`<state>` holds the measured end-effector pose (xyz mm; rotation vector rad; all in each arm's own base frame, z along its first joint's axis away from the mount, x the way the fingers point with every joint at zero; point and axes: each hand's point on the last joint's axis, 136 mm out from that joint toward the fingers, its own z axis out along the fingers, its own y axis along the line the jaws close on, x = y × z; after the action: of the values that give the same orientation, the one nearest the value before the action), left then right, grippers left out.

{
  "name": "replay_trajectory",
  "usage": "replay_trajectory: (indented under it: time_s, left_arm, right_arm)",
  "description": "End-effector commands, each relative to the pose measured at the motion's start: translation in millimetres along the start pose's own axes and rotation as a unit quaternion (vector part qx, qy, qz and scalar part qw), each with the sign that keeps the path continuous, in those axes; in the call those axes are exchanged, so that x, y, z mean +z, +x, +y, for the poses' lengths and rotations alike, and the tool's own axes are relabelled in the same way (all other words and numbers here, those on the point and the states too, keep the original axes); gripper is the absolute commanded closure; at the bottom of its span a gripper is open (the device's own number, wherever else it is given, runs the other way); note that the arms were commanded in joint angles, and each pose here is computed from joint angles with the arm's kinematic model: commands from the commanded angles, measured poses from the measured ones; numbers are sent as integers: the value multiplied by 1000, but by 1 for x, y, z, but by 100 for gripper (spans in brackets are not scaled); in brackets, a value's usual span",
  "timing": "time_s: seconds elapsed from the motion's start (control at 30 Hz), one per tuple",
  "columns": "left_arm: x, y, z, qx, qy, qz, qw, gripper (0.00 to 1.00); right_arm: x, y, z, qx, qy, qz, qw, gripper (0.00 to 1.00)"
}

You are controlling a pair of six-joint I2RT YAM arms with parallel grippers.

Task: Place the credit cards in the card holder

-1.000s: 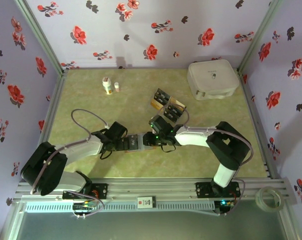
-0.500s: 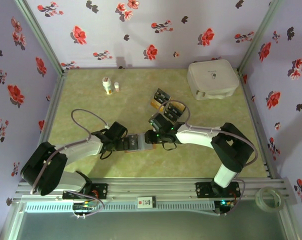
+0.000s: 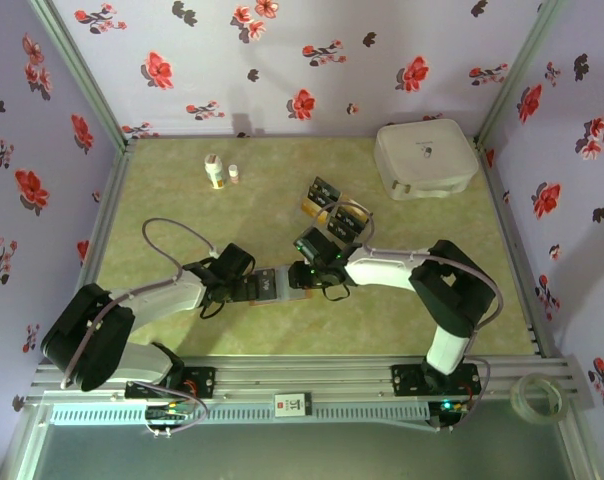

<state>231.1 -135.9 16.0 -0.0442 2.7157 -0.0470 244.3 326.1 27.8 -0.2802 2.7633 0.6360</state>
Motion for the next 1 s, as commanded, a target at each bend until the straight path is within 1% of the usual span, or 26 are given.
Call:
replay_trajectory:
  time_s: [0.0, 0.4, 0.77, 0.97]
  left_arm:
    - [11, 17, 2, 2, 1, 22, 1000, 0]
    - [12, 18, 3, -1, 0, 22, 1000, 0]
    - [9, 18, 4, -2, 3, 19, 1000, 0]
    - [-8, 5, 10, -10, -3, -9, 1000, 0]
  right_arm:
    - [9, 5, 7, -12, -4, 15, 1000, 60]
    - [5, 6, 34, -24, -33, 21, 999, 62]
    - [-10, -5, 64, 0, -100, 3, 995, 62]
    - [-17, -12, 81, 9, -128, -7, 992, 62]
